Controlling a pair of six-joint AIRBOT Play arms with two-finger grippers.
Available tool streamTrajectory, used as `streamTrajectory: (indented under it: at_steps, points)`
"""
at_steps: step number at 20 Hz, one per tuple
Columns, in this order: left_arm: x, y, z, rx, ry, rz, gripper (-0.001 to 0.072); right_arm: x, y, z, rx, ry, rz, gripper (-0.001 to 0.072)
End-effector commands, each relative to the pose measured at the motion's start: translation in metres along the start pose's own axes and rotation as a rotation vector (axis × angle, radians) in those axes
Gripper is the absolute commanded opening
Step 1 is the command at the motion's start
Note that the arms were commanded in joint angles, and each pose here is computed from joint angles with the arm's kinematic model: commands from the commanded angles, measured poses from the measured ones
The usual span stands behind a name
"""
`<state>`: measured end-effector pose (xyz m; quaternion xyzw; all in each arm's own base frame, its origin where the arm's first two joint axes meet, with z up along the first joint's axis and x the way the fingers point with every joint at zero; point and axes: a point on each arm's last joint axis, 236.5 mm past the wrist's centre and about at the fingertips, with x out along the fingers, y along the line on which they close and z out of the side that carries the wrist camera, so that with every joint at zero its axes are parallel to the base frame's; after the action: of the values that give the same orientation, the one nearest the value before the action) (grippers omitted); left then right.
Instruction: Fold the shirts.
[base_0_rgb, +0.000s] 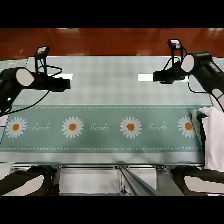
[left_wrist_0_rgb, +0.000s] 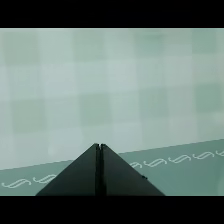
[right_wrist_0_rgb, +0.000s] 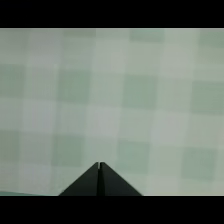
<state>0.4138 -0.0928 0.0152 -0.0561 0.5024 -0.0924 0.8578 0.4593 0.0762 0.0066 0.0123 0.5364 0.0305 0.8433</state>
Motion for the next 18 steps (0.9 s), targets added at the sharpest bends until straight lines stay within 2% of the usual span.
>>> streamTrajectory:
  at_steps: [1, 18]
  points:
    - [0.026, 0.008, -0.01, -0.065, 0.11, 0.039, 0.0024, 0.022, -0.005, -0.014, 0.018, 0.105, -0.02, 0.0029]
    - [0.033, 0.009, -0.02, -0.077, 0.151, 0.039, 0.0025, 0.022, -0.004, -0.015, 0.018, 0.11, -0.02, 0.0029]
